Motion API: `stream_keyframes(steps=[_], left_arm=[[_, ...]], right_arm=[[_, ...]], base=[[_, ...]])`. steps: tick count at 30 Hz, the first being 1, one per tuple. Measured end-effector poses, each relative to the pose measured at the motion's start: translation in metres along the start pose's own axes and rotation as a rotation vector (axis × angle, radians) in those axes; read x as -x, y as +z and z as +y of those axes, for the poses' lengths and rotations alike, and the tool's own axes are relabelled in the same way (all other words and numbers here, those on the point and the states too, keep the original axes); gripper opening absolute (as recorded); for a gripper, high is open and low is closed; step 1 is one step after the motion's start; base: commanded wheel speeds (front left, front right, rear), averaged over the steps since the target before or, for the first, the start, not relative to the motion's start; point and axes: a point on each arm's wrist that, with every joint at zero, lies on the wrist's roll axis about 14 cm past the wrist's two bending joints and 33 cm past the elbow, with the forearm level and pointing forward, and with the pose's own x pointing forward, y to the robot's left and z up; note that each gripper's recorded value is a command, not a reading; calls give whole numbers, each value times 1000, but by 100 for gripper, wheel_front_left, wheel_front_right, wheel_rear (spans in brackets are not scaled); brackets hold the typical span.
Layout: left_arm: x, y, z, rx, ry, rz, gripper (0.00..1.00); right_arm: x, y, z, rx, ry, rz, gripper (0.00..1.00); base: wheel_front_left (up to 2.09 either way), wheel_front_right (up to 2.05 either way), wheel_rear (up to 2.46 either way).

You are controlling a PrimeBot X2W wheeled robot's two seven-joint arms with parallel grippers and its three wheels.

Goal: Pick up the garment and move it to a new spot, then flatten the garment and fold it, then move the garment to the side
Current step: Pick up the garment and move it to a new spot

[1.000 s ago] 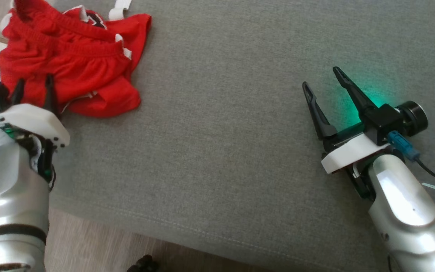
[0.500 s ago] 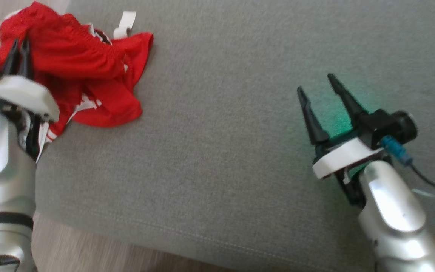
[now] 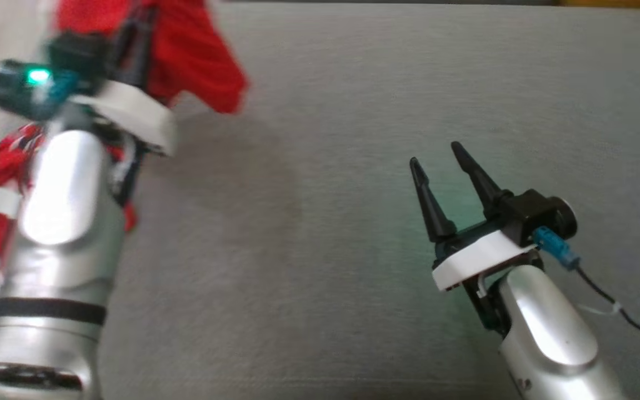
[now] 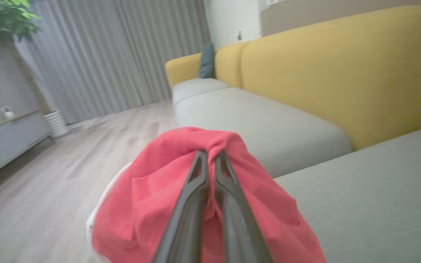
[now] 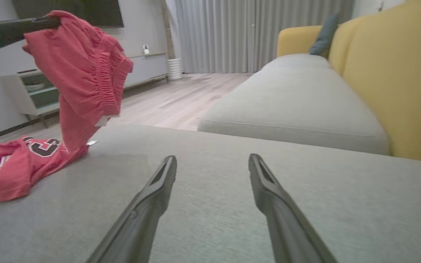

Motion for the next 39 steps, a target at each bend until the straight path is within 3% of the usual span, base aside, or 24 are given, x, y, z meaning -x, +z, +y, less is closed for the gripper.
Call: stream_keyframes(steps=[12, 17, 21, 22, 23, 24, 25, 33, 39], left_arm=[[-37, 71, -221, 216, -486, -194, 0], [-33, 82, -282, 321, -621, -207, 0], [-23, 49, -307, 360, -654, -114, 0], [-19, 34, -310, 364, -652, -75, 0], [-14, 19, -311, 367, -644, -34, 12], [-10, 5, -310, 368, -631, 3, 49], [-5, -7, -308, 367, -618, 34, 100], [18, -66, -221, 378, -317, 165, 100], [64, -92, -160, 370, -114, 222, 100]], right_arm=[[78, 19, -76, -7, -286, -39, 100], [110, 27, -106, -18, -410, -62, 100], [125, 25, -118, -20, -465, -54, 100], [127, 23, -120, -20, -471, -49, 100], [127, 21, -120, -21, -473, -44, 100], [126, 20, -120, -22, -471, -41, 100], [124, 20, -119, -23, -466, -39, 100], [97, 12, -98, -29, -376, -24, 100], [85, 3, -76, -38, -308, -1, 100]], base=[[0, 0, 0], [0, 0, 0], [0, 0, 0], [0, 0, 0], [0, 0, 0], [0, 0, 0], [0, 0, 0], [0, 0, 0], [0, 0, 0]])
